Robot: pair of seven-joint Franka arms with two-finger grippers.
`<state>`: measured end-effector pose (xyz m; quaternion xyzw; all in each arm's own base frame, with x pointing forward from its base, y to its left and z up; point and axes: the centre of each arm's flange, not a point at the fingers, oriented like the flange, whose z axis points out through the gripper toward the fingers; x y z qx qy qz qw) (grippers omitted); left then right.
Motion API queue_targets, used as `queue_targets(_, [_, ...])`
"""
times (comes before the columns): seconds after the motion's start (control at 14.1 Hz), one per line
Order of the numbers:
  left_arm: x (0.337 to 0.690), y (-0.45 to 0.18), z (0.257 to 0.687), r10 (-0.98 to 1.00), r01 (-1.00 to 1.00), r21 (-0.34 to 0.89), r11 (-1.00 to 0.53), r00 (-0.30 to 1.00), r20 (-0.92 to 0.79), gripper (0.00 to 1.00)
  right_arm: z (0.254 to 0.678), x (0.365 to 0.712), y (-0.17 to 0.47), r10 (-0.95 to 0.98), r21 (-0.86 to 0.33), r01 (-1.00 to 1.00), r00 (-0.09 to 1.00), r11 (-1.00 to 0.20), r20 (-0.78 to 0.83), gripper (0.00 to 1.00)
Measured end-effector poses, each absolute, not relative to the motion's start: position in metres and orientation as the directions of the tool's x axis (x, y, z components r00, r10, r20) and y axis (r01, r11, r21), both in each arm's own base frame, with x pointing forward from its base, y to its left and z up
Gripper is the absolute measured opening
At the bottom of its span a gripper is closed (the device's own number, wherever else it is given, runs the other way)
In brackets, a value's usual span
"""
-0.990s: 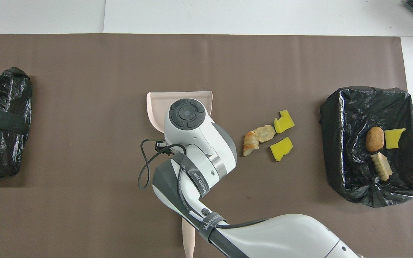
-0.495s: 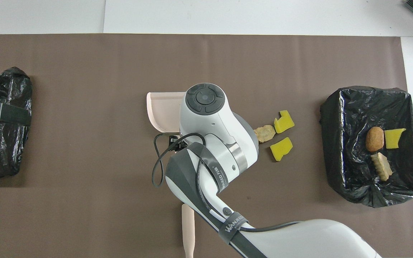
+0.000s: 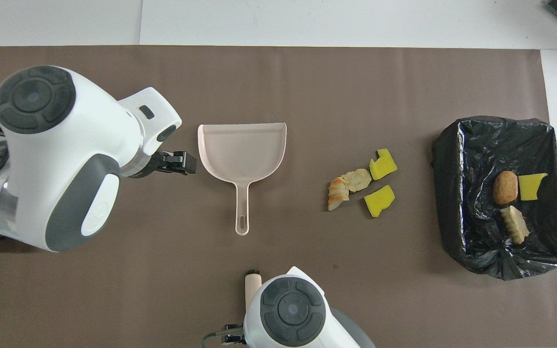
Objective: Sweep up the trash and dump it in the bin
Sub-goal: 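Grasp the dustpan with the left gripper and lift it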
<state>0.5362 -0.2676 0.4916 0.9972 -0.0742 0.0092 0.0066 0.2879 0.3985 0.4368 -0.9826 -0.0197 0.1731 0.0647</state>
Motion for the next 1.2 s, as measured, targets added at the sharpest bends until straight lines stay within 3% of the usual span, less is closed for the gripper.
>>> queue_targets(0.21, [0.511,-0.318,0.421,-0.178,-0.178,0.017,-0.984,0.984,0.019,1.00,0.406,0.252,0.405,0.047,-0.117,0.010,0.946,-0.993,-0.322,1.00])
queue_targets(0.42, [0.487,-0.347,0.379,-0.160,-0.161,0.027,-0.987,0.987,0.033,1.00,0.375,0.229,0.411,0.044,-0.104,0.013,0.951,-0.994,-0.307,1.00])
queue_targets(0.99, [0.482,-0.360,0.360,-0.169,-0.171,0.038,-0.985,0.984,0.050,0.96,0.336,0.209,0.427,0.019,-0.082,-0.006,0.954,-0.997,-0.298,1.00])
queue_targets(1.06, [0.482,-0.359,0.360,-0.168,-0.170,0.037,-0.985,0.984,0.049,0.96,0.334,0.208,0.428,0.018,-0.082,-0.007,0.955,-0.997,-0.297,0.94])
queue_targets(1.2, [0.482,-0.360,0.360,-0.170,-0.172,0.037,-0.984,0.984,0.049,0.74,0.333,0.207,0.429,0.016,-0.079,-0.008,0.954,-0.997,-0.298,0.89])
